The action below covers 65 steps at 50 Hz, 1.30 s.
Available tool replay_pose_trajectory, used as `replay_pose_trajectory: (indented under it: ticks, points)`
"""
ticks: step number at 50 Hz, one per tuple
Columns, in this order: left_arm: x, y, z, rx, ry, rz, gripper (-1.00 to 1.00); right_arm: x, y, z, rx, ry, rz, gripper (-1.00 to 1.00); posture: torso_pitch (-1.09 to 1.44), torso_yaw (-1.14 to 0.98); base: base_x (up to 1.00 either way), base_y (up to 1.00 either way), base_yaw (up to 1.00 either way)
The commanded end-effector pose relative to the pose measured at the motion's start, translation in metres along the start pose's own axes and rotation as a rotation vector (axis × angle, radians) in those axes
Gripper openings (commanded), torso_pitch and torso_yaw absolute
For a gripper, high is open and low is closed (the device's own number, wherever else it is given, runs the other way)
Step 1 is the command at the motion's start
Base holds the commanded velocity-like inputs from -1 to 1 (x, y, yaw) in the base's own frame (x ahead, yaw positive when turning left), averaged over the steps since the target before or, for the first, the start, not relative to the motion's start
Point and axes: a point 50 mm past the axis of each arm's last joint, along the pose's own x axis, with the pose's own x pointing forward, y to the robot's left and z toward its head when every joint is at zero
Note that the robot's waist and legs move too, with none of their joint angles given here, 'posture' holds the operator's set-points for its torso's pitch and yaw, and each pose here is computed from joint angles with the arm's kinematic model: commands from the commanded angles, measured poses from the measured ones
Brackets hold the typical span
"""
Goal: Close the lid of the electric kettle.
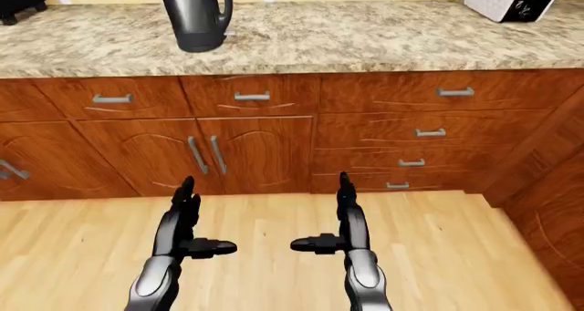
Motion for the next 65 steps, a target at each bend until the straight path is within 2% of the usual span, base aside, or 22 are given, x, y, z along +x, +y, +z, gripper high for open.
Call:
replay_pose_trajectory:
  ticks: [1, 21, 29, 35, 41, 44, 50, 56, 65]
  points:
    - [0.004, 0.001, 0.036, -0.003, -0.173, -0.007, 1.00, 0.004, 0.000, 0.031, -0.015, -0.165, 0.002, 1.00, 0.00, 0.00, 0.00, 0.00, 0.00]
    - [0.003, 0.001, 0.039, -0.007, -0.171, -0.012, 1.00, 0.003, 0.002, 0.030, -0.064, -0.177, 0.029, 1.00, 0.00, 0.00, 0.00, 0.00, 0.00]
    - [0.003, 0.002, 0.051, -0.012, -0.198, -0.009, 1.00, -0.001, 0.000, 0.046, -0.090, -0.195, 0.024, 1.00, 0.00, 0.00, 0.00, 0.00, 0.00]
    - [-0.005, 0.005, 0.082, -0.030, -0.250, -0.008, 1.00, -0.007, -0.008, 0.063, -0.098, -0.218, 0.001, 1.00, 0.00, 0.00, 0.00, 0.00, 0.00]
    - [-0.014, 0.007, 0.105, -0.044, -0.292, -0.005, 1.00, -0.019, -0.010, 0.098, -0.124, -0.270, -0.014, 1.00, 0.00, 0.00, 0.00, 0.00, 0.00]
    - [-0.021, 0.010, 0.127, -0.037, -0.342, 0.003, 1.00, -0.025, -0.011, 0.114, -0.131, -0.296, -0.016, 1.00, 0.00, 0.00, 0.00, 0.00, 0.00]
    - [-0.040, 0.015, 0.169, -0.061, -0.422, 0.007, 1.00, -0.043, -0.010, 0.150, -0.160, -0.349, -0.018, 1.00, 0.00, 0.00, 0.00, 0.00, 0.00]
    - [-0.053, 0.023, 0.194, -0.064, -0.474, 0.034, 1.00, -0.057, -0.010, 0.175, -0.184, -0.392, -0.026, 1.00, 0.00, 0.00, 0.00, 0.00, 0.00]
    - [-0.072, 0.029, 0.225, -0.083, -0.540, 0.048, 1.00, -0.068, -0.012, 0.193, -0.201, -0.424, -0.036, 1.00, 0.00, 0.00, 0.00, 0.00, 0.00]
